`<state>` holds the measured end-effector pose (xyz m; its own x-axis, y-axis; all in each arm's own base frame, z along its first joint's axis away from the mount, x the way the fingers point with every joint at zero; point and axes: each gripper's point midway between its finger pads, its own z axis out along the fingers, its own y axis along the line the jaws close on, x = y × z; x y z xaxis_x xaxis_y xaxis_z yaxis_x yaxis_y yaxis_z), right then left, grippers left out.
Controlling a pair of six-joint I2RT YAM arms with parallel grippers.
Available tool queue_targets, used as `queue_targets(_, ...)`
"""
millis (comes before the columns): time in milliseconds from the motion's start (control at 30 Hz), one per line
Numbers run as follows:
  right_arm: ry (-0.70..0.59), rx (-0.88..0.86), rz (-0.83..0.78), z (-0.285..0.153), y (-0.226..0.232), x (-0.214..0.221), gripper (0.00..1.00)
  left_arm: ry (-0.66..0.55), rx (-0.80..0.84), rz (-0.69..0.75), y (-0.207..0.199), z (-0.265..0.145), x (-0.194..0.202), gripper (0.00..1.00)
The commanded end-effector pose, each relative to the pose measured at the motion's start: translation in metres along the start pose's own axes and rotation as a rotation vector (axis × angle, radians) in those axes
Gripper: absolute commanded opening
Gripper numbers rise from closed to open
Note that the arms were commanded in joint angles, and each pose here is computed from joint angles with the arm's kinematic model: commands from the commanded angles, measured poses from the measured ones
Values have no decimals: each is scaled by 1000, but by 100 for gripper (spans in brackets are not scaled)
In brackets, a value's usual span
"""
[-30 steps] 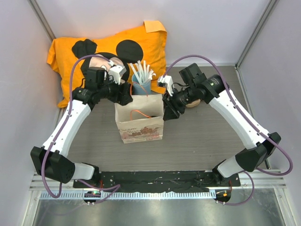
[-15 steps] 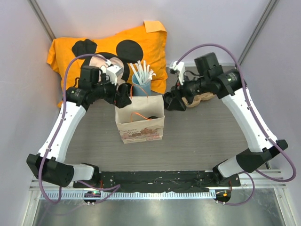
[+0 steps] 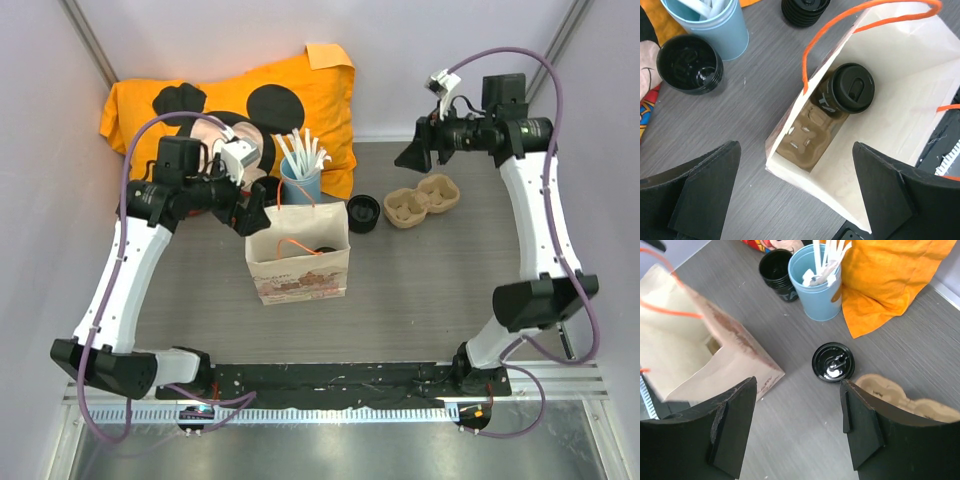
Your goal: Pack the takeout coffee
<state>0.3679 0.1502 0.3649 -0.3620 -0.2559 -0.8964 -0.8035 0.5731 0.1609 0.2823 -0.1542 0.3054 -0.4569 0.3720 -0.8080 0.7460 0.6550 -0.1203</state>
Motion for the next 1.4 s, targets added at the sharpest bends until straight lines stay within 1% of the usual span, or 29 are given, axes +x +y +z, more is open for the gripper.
queue_targets(0,-74,-53,8,22,-18,-23,73,-4,-4,8,7,0,-5,100)
queue_targets(200,-107,-102,62,42,-28,-23,73,-5,-7,-11,14,9,-8,100)
queue_targets(433,-125,-117,108,53,-37,-25,73,-30,12,-11,18,12,-26,100)
queue_targets(633,-130,-138,157,61,-38,-22,73,2,23,-7,20,24,-20,100)
queue_targets(800,-132,-151,161,61,-35,-23,73,32,43,16,20,27,-12,98)
queue_targets(900,-130,-165,164,61,-31,-22,73,45,54,32,19,28,-9,95)
queue_targets(967,-124,-171,170,63,-28,-20,73,54,65,45,19,29,-8,89)
queue_targets(1000,-121,-176,169,65,-26,-19,73,65,83,41,16,28,-4,87)
queue_targets(1033,-118,-177,171,66,-25,-18,73,69,90,50,15,28,-4,83)
queue_targets(1133,-105,-181,177,72,-25,-13,73,81,126,65,8,25,-2,75)
queue_targets(1267,-88,-186,187,79,-25,-5,73,107,143,71,5,25,4,70)
queue_targets(1367,-80,-196,191,84,-23,-4,73,127,150,70,3,27,9,63)
